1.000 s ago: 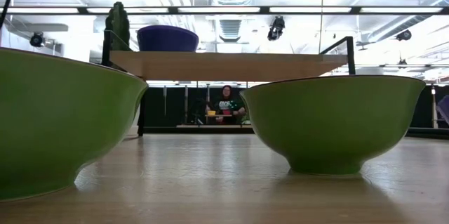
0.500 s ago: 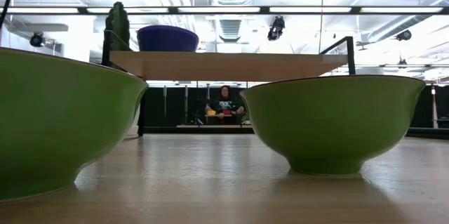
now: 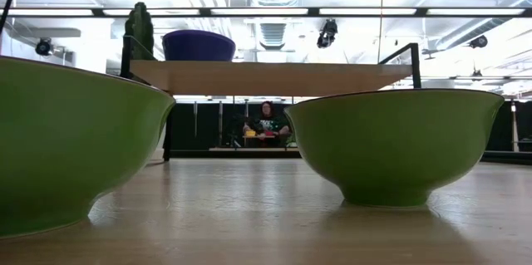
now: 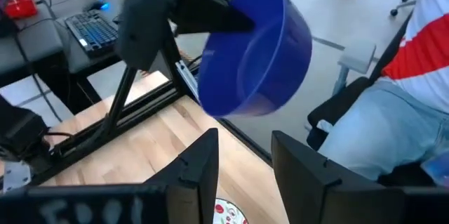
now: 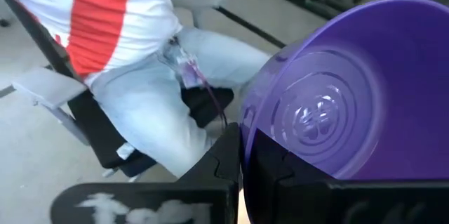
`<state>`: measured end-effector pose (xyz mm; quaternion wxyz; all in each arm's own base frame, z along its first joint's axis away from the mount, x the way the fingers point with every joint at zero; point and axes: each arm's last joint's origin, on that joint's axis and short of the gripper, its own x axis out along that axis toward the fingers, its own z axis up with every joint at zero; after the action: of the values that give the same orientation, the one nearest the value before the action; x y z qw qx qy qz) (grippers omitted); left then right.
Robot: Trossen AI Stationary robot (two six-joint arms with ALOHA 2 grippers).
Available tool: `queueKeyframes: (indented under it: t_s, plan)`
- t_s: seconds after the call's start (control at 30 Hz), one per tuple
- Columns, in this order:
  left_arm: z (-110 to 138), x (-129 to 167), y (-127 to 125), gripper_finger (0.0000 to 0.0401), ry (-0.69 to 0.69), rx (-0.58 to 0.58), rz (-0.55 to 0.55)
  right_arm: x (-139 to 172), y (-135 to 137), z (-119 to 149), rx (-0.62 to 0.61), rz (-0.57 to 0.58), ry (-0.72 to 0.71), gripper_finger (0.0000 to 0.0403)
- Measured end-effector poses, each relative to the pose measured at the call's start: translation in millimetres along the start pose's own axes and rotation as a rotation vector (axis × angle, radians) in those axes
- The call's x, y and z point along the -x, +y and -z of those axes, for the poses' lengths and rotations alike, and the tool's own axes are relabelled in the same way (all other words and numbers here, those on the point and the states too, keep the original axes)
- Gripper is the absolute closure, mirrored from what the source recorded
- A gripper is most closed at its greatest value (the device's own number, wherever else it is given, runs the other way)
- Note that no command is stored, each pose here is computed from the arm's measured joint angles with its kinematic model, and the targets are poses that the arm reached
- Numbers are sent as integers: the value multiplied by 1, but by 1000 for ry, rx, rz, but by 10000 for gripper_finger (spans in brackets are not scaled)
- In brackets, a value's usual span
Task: Pick & Place Mini bowls
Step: Stack the blue bowl on the blue bowls on the shelf
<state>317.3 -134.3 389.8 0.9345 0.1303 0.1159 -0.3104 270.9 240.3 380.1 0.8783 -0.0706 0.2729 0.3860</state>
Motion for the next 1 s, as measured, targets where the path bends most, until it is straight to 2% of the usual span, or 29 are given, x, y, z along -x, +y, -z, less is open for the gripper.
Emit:
queueKeyframes:
  t_s: [0.17,0.4,0.73,0.9,1.0]
  plan:
    - [-4,0,-1,275,-48,-15,21,9,-14,-10,71,-30,-39,394]
    - [-7,0,0,275,-78,-32,8,22,-41,-18,105,-67,-85,394]
    - [-7,2,1,275,-69,-24,7,35,-79,-16,71,-151,-119,394]
    - [-5,2,-1,275,-54,22,47,41,-88,-16,57,-147,-127,394]
    - [-6,3,-3,275,-68,55,124,43,-90,-16,51,-144,-134,394]
